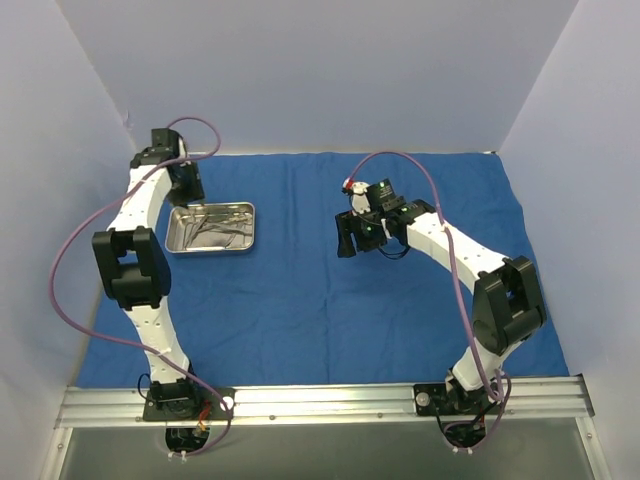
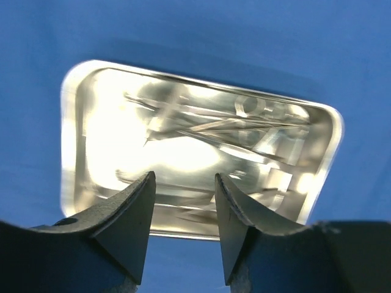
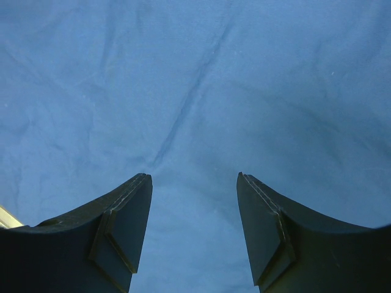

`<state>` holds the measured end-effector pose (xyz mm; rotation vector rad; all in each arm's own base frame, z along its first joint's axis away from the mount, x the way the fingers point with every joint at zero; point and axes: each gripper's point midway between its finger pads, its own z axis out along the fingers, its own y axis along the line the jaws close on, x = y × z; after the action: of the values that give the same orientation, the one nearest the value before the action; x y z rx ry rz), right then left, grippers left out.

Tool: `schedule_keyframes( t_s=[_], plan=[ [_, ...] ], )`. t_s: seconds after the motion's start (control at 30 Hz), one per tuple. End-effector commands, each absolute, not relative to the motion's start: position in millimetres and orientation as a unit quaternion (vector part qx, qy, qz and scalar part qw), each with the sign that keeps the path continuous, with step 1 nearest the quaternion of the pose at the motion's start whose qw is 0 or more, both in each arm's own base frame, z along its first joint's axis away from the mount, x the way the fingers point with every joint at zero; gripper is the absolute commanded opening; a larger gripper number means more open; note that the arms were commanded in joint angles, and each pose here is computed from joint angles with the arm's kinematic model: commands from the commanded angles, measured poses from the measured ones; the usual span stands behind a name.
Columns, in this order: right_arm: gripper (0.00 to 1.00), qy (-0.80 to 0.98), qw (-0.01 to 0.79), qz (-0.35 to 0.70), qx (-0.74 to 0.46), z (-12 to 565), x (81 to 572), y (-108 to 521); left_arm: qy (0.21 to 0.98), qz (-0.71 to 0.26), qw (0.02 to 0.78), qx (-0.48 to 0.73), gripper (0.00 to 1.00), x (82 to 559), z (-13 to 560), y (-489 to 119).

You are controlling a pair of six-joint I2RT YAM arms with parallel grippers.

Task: Open and lay out the surgical kit
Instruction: Pick up the medical item from the container.

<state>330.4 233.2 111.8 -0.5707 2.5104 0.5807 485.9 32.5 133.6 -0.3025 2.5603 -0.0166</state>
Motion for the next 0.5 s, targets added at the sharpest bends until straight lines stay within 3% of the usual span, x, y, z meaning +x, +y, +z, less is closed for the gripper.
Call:
schedule_keyframes(
  t_s=[0.0,0.17,0.47],
  plan=[
    [0.58,0.914,0.275,0.217,-0.202,132,327,233,0.945,-0.034,0.233,-0.225,0.52,477,131,-4],
    [0.58,0.914,0.279,0.219,-0.196,133,323,231,0.915,-0.059,0.234,-0.322,0.51,480,124,-50],
    [0.58,0.919,0.28,0.209,-0.184,131,302,216,0.873,-0.069,0.188,-0.444,0.51,485,88,-60]
  ],
)
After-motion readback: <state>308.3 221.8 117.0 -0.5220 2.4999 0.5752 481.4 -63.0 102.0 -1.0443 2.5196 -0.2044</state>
